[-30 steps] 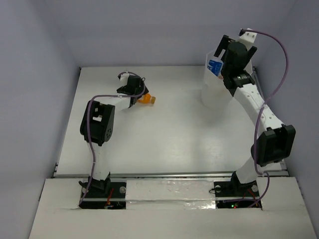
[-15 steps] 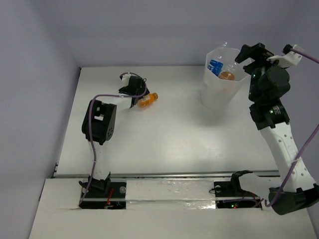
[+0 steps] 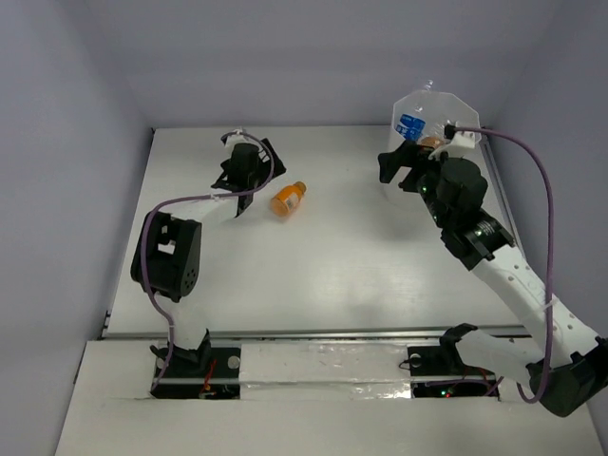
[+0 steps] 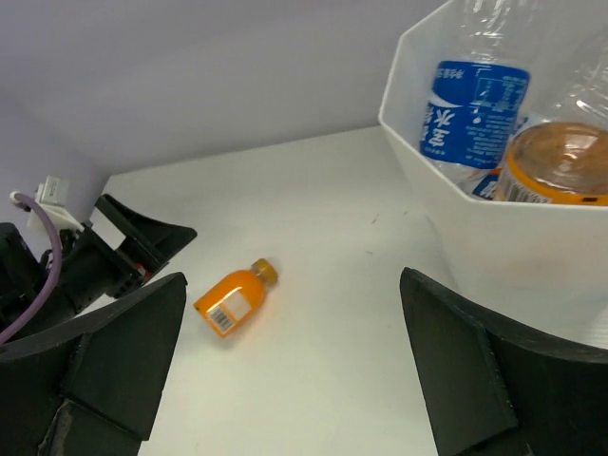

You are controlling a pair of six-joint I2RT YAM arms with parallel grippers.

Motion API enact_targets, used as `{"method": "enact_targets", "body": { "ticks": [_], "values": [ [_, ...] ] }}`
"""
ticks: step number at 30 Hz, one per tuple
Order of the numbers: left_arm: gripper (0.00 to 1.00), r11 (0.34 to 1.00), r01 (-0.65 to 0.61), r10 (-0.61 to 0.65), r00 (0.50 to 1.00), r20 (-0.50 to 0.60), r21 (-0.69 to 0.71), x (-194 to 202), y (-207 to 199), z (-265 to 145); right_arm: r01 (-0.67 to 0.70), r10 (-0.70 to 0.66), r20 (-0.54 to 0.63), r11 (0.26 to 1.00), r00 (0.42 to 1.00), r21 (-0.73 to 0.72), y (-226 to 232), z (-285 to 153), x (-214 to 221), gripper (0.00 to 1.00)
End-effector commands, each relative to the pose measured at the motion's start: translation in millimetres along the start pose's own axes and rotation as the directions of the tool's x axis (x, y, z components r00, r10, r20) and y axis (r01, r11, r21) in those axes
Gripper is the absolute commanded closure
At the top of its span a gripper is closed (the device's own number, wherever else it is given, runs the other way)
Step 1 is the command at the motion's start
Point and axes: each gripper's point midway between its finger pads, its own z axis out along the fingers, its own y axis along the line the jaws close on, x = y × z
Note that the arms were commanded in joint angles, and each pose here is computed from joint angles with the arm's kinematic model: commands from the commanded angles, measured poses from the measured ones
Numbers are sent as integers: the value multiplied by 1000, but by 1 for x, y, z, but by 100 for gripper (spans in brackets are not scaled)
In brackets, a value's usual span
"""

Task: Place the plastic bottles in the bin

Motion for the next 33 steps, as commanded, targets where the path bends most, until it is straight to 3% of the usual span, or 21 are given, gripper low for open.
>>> {"method": "enact_targets", "body": {
  "ticks": [1, 4, 6, 10, 14, 18, 25, 29, 30, 33],
  "values": [
    [1, 994, -11, 8, 999, 31, 106, -10, -17, -24, -8, 11, 38, 998, 999, -70, 14, -17, -14, 1],
    [1, 970, -89, 87, 996, 18, 226, -5, -33, -36, -12, 14, 30, 997, 999, -82, 13, -22, -9, 1],
    [1, 925, -196, 216, 976, -26, 327, 15, -57, -45, -16, 19, 29, 996, 999, -93, 14, -27, -8, 1],
    [1, 884, -333, 387, 914, -117, 328, 60, -59, -32, -23, 26, 29, 994, 999, -104, 15, -30, -7, 1],
    [1, 842, -391, 477, 862, -173, 372, 91, -72, -27, -21, 23, 10, 992, 1000, -122, 21, -31, -1, 1],
    [1, 833, -473, 537, 815, -216, 288, 104, -62, -17, -16, 16, 2, 992, 1000, -123, 22, -32, 2, 0],
    [2, 862, -480, 507, 829, -237, 162, 106, -36, -10, -12, 12, 4, 992, 1000, -124, 20, -36, 1, 0],
    [14, 867, -466, 497, 828, -258, 174, 120, -34, -10, -22, 23, 8, 991, 1000, -133, 20, -41, 0, 1],
    [32, 870, -458, 491, 835, -248, 179, 119, -36, -11, -32, 34, 9, 990, 999, -137, 19, -44, 1, 2],
    [50, 875, -430, 474, 854, -216, 221, 113, -52, -19, -48, 53, 27, 986, 998, -160, 19, -57, -4, 9]
  ]
}}
